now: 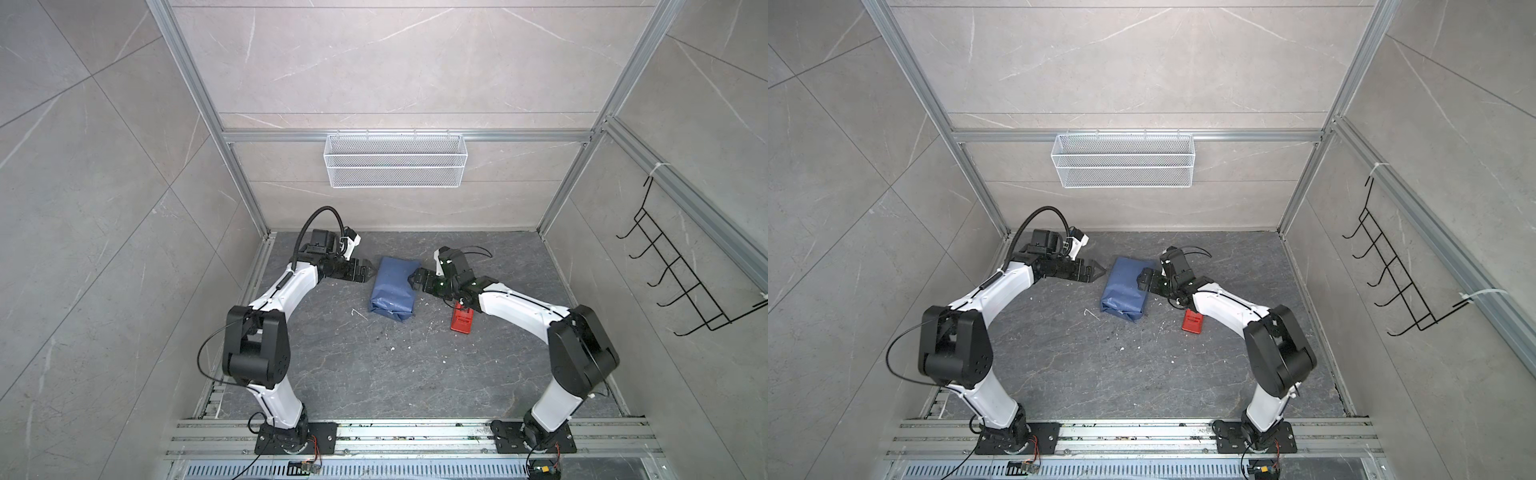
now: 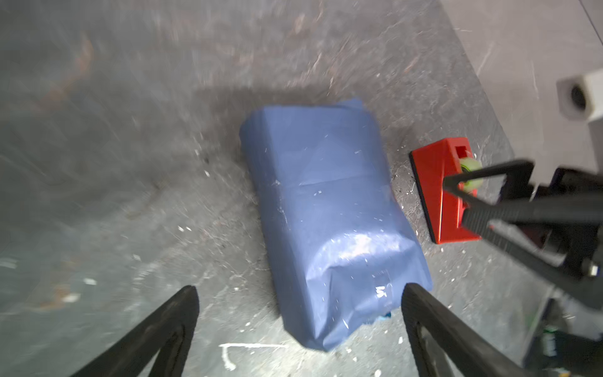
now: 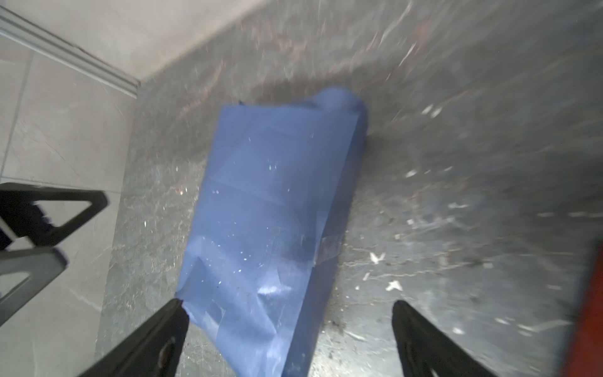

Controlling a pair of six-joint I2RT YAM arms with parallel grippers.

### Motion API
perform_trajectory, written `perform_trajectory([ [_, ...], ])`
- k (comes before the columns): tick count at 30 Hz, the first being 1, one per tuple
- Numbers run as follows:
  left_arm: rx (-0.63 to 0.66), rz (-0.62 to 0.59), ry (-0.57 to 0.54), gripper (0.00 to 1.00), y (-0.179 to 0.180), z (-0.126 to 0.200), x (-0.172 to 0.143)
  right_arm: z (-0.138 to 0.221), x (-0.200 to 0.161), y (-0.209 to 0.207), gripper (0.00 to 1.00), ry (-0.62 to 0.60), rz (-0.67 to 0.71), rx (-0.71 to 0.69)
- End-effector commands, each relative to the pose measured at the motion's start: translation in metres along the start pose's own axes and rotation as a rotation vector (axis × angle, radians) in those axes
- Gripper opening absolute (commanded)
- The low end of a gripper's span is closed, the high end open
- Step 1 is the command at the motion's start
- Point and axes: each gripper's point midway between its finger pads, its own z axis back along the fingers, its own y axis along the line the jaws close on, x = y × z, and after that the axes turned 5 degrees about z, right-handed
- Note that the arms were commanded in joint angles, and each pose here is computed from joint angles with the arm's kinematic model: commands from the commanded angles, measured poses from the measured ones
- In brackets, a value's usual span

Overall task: Wrap a gift box in wrapping paper
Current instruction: Stand up the gift box at the center of the table.

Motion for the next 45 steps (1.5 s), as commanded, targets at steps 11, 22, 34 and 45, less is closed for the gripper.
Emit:
perform_trajectory([
  [11,-0.443,0.327,0.148,1.00,-0.034,-0.051,0.007,-0.055,0.006,0.027,0.93,0.131,-0.042,0.121],
  [22,-0.568,0.264,0.056,0.96,-0.076,-0.011,0.021,-0.016,0.029,0.067,0.86,0.068,0.032,0.250],
  [34,-0.554,0.182,0.017,0.93,-0.097,0.015,-0.010,0.038,0.008,0.063,0.85,0.026,0.138,0.212],
  [45,-0.400,0.067,-0.010,1.00,-0.088,0.039,-0.048,0.046,-0.053,0.031,0.87,0.086,0.194,0.102],
])
